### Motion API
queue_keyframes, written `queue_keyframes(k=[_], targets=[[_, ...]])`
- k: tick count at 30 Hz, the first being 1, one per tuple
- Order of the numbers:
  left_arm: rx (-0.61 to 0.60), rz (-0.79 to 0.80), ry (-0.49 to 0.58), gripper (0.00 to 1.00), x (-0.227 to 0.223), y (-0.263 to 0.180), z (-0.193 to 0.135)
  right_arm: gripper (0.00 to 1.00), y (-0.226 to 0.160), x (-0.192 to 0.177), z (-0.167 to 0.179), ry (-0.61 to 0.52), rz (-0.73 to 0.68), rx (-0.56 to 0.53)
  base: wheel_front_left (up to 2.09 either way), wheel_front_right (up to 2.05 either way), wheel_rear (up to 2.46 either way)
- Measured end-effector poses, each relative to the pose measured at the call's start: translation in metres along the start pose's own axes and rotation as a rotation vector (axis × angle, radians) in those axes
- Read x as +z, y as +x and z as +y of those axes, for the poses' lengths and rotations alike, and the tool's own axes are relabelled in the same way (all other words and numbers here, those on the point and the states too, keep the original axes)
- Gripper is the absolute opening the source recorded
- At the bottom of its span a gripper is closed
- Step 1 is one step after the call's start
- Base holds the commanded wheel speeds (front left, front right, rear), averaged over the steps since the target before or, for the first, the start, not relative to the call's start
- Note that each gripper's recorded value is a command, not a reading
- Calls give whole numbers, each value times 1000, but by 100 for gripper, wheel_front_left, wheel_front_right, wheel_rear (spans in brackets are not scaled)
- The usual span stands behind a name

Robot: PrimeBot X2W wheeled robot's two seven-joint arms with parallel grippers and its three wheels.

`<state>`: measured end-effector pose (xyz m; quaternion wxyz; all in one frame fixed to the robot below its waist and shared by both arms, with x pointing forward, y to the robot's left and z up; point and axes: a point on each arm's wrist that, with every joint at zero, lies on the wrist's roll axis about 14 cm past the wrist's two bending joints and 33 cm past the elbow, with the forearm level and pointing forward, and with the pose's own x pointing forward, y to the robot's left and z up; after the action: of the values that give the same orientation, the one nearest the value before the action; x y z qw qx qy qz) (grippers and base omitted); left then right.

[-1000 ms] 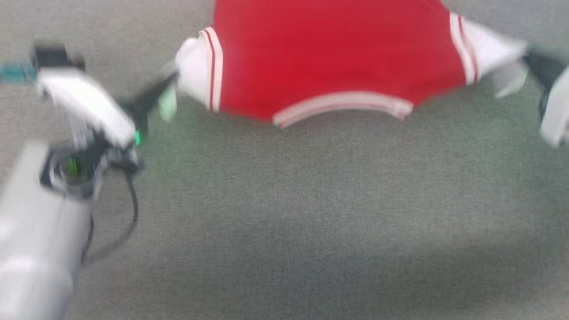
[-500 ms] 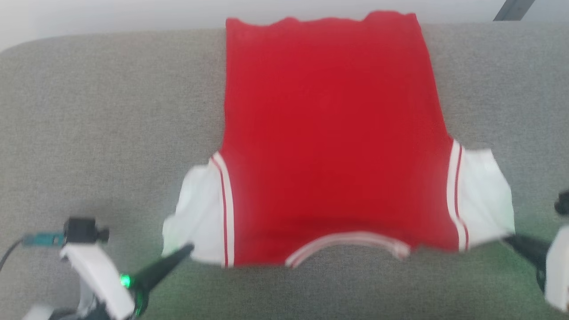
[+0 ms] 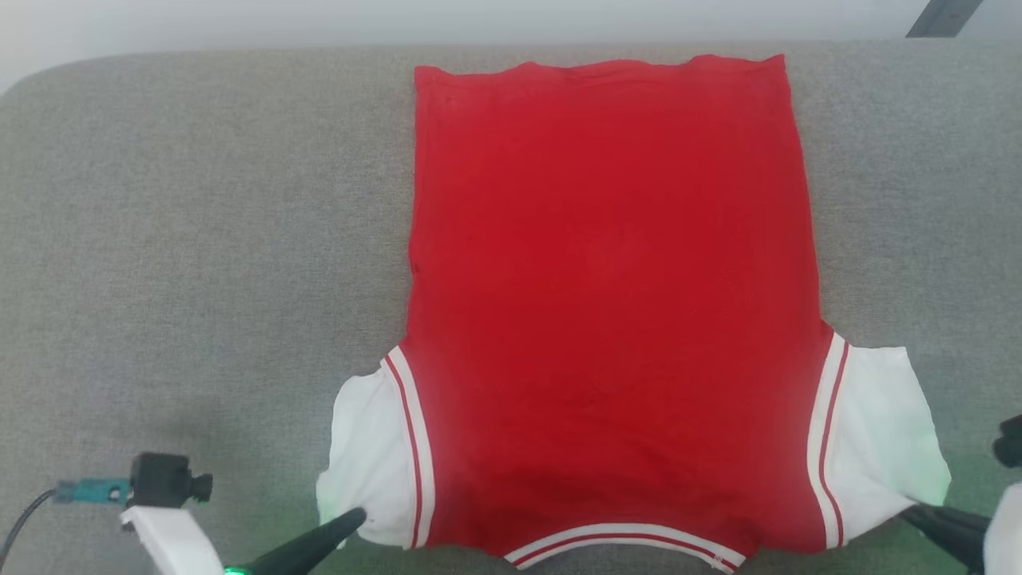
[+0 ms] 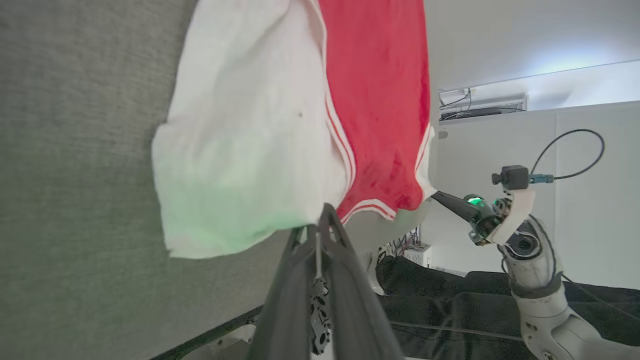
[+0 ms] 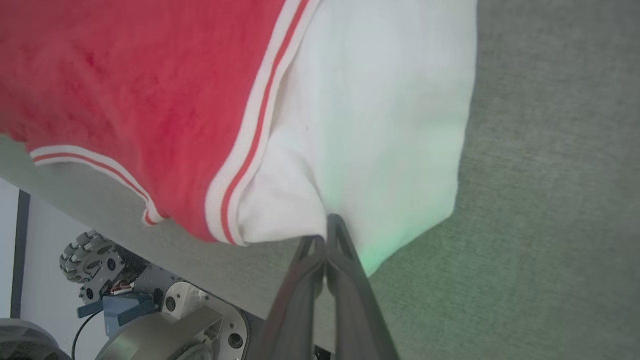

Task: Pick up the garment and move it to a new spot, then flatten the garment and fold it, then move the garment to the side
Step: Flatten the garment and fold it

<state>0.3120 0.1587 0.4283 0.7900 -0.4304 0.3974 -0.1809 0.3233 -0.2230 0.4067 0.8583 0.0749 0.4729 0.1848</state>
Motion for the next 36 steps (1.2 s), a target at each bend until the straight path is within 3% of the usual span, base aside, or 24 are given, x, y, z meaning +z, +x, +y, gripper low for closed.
queue_keyframes(k=[12, 13, 14, 15, 16, 19, 26, 31, 32, 36], targets=[[113, 86, 11, 0, -13, 45, 40, 0, 33, -22, -15, -91, 141, -84, 0, 0, 0], [119, 88, 22, 0, -13, 47, 41, 10, 34, -22, -15, -102, 141, -85, 0, 0, 0], [119, 88, 22, 0, -13, 47, 41, 43, 34, -22, -15, -102, 141, -85, 0, 0, 0], [130, 86, 40, 0, -12, 50, 45, 87, 35, -18, -15, -114, 123, -88, 0, 0, 0], [130, 86, 40, 0, -12, 50, 45, 100, 35, -18, -15, -114, 123, -88, 0, 0, 0], [121, 68, 31, 0, -11, 55, 43, 100, 33, -4, -15, -135, 74, -90, 0, 0, 0], [92, 40, 36, 0, -10, 58, 35, 100, 7, 67, -21, -184, -51, -106, 0, 0, 0], [72, 27, 58, 0, -6, 62, 28, 100, 0, 154, -35, -223, -196, -159, 0, 0, 0], [63, 24, 65, 0, -3, 65, 26, 100, 6, 191, -42, -212, -268, -183, 0, 0, 0], [61, 13, 75, 0, 2, 70, 25, 100, 45, 243, -46, -205, -296, -216, 0, 0, 0]])
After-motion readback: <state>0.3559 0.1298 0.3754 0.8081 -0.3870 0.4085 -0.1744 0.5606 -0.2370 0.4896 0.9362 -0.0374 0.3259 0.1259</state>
